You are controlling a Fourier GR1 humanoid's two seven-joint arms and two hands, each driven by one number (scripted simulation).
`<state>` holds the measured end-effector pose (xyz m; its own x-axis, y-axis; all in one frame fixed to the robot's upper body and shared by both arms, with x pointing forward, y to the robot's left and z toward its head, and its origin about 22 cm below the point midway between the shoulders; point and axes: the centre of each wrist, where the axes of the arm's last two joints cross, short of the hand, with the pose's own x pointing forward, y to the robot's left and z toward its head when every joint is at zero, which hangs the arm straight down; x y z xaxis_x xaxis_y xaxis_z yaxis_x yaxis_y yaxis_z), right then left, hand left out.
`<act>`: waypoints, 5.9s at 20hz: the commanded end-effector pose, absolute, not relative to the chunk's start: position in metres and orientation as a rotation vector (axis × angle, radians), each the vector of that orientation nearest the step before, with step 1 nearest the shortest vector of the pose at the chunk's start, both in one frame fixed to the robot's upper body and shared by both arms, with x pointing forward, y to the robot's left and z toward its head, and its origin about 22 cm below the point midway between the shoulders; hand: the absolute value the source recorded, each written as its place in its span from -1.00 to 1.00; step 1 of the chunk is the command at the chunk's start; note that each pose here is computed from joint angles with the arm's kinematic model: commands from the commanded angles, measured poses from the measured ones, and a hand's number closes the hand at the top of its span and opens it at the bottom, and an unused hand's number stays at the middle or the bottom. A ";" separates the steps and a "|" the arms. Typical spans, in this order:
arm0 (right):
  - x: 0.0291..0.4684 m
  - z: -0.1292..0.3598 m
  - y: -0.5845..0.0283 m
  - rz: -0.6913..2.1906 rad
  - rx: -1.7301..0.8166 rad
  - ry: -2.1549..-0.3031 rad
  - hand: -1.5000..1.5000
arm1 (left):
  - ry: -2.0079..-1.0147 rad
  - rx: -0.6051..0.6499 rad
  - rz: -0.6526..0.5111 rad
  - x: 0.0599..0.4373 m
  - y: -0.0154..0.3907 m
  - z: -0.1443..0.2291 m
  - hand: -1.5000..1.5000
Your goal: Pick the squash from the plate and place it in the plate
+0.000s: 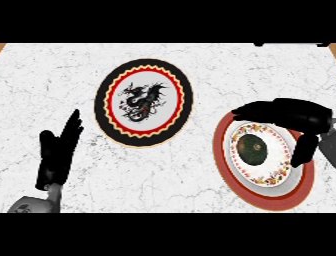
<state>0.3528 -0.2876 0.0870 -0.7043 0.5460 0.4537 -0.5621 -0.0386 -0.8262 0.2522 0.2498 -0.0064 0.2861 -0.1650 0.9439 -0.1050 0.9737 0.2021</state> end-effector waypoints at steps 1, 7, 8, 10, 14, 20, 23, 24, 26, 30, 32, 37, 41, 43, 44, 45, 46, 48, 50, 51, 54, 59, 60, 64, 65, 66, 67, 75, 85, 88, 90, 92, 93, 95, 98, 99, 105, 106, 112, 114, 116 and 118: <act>0.350 0.072 -0.280 1.863 0.079 -1.434 -1.00 | -1.287 0.230 -0.035 0.254 0.263 0.002 0.00; 0.354 0.071 -0.270 1.892 0.083 -1.400 -1.00 | -1.279 0.248 -0.033 0.256 0.246 -0.009 0.00; 0.346 0.062 -0.271 1.921 0.094 -1.387 -1.00 | -1.286 0.259 -0.026 0.252 0.253 -0.017 0.00; 0.353 0.073 -0.295 1.904 0.093 -1.401 -1.00 | -1.292 0.253 -0.031 0.252 0.239 -0.002 0.00; 0.353 0.052 -0.260 1.905 0.113 -1.392 -1.00 | -1.278 0.238 -0.028 0.249 0.250 -0.017 0.00; 0.347 0.042 -0.270 1.909 0.095 -1.377 -1.00 | -1.282 0.239 -0.047 0.247 0.255 -0.018 0.00; 0.357 0.032 -0.256 1.940 0.062 -1.342 -1.00 | -1.289 0.262 -0.033 0.259 0.267 -0.017 0.00; 0.352 0.027 -0.264 1.929 0.084 -1.338 -1.00 | -1.299 0.267 -0.033 0.254 0.251 -0.015 0.00; 0.349 0.035 -0.252 1.989 0.059 -1.400 1.00 | -1.279 0.212 -0.026 0.261 0.263 -0.024 0.00; 0.364 0.035 -0.255 1.954 0.065 -1.503 1.00 | -1.283 0.258 -0.038 0.262 0.250 -0.014 0.00; 0.347 0.028 -0.278 1.948 0.063 -1.506 1.00 | -1.300 0.251 -0.029 0.249 0.262 -0.006 0.00; 0.373 0.029 -0.173 1.664 -0.207 -1.432 1.00 | -1.295 0.231 -0.049 0.253 0.249 -0.013 0.00; 0.375 0.018 -0.168 1.382 -0.383 -1.352 1.00 | -1.303 0.240 -0.048 0.255 0.250 -0.009 0.00; 0.377 0.022 -0.148 1.257 -0.467 -1.335 1.00 | -1.289 0.238 -0.056 0.252 0.250 -0.013 0.00; 0.382 0.033 -0.141 1.190 -0.537 -1.339 1.00 | -1.286 0.242 -0.055 0.251 0.251 -0.014 0.00; 0.383 0.038 -0.129 1.157 -0.607 -1.330 1.00 | -1.294 0.214 -0.062 0.254 0.244 -0.011 0.00; 0.386 0.047 -0.118 1.097 -0.674 -1.334 1.00 | -1.287 0.223 -0.066 0.253 0.243 -0.014 0.00; 0.391 0.066 -0.103 0.990 -0.791 -1.329 1.00 | -1.284 0.211 -0.076 0.254 0.241 -0.013 0.00; 0.398 0.093 -0.089 0.896 -0.905 -1.336 1.00 | -1.294 0.191 -0.098 0.256 0.236 -0.011 0.00; 0.399 0.104 -0.084 0.822 -0.955 -1.350 1.00 | -1.291 0.200 -0.102 0.259 0.238 -0.009 0.00; 0.403 0.148 -0.061 0.640 -1.141 -1.409 1.00 | -1.302 0.180 -0.120 0.260 0.230 -0.008 0.00; 0.405 0.179 -0.031 0.400 -1.374 -1.305 1.00 | -1.302 0.163 -0.135 0.263 0.223 -0.008 0.00; 0.405 0.183 -0.026 0.356 -1.414 -1.268 1.00 | -1.307 0.160 -0.144 0.263 0.220 -0.007 0.00; 0.406 0.188 -0.013 0.225 -1.496 -1.154 1.00 | -1.316 0.162 -0.152 0.270 0.218 -0.003 0.00; 0.408 0.192 -0.010 0.221 -1.519 -1.117 1.00 | -1.318 0.172 -0.164 0.270 0.218 -0.005 0.00; 0.408 0.195 -0.007 0.202 -1.515 -1.112 1.00 | -1.293 0.150 -0.158 0.268 0.211 -0.010 0.00; 0.410 0.187 -0.011 0.188 -1.514 -1.081 1.00 | -1.321 0.152 -0.164 0.273 0.221 -0.001 0.00; 0.417 0.162 -0.018 0.191 -1.521 -0.971 1.00 | -1.315 0.172 -0.143 0.280 0.216 0.002 0.00; 0.417 0.103 -0.050 0.209 -1.258 -0.810 1.00 | -1.321 0.163 -0.148 0.274 0.218 -0.003 0.00; 0.418 0.097 -0.052 0.291 -1.157 -0.699 1.00 | -1.331 0.161 -0.157 0.279 0.216 0.000 0.00; 0.418 0.098 -0.051 0.276 -1.095 -0.710 -1.00 | -1.331 0.177 -0.147 0.281 0.229 0.003 0.00; 0.409 0.090 -0.043 0.308 -1.071 -0.773 -1.00 | -1.315 0.160 -0.127 0.280 0.216 -0.005 0.00; 0.411 0.096 -0.038 0.320 -1.064 -0.786 -1.00 | -1.312 0.163 -0.140 0.272 0.212 -0.012 0.00; 0.399 0.093 -0.028 0.335 -1.031 -0.908 -1.00 | -1.312 0.156 -0.124 0.280 0.214 -0.004 0.00; 0.395 0.101 -0.023 0.215 -0.989 -1.134 -1.00 | -1.296 0.176 -0.114 0.276 0.223 -0.011 0.00; 0.398 0.110 -0.025 0.117 -0.975 -1.243 -1.00 | -1.297 0.193 -0.112 0.266 0.233 -0.015 0.00; 0.386 0.116 -0.020 -0.178 -0.848 -1.456 -1.00 | -1.297 0.218 -0.105 0.273 0.242 -0.011 0.00; 0.379 0.108 -0.023 -0.216 -0.821 -1.461 -1.00 | -1.286 0.207 -0.095 0.262 0.235 -0.018 0.00; 0.344 0.072 -0.007 -0.227 -0.724 -1.505 -1.00 | -1.302 0.208 -0.056 0.259 0.232 -0.020 0.00; 0.335 0.064 -0.002 -0.201 -0.707 -1.517 -1.00 | -1.286 0.219 -0.061 0.257 0.235 -0.021 0.00; 0.336 0.057 -0.001 -0.212 -0.722 -1.552 -1.00 | -1.304 0.206 -0.090 0.263 0.244 -0.001 0.00; 0.330 0.042 -0.001 -0.208 -0.727 -1.590 -1.00 | -1.301 0.222 -0.069 0.268 0.236 -0.010 0.00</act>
<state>0.3423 -0.0057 0.0638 0.0772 0.4177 0.9053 0.5157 0.7604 -0.3948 0.2646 0.2327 -0.0124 0.2700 -0.1734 0.9471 -0.0670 0.9779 0.1981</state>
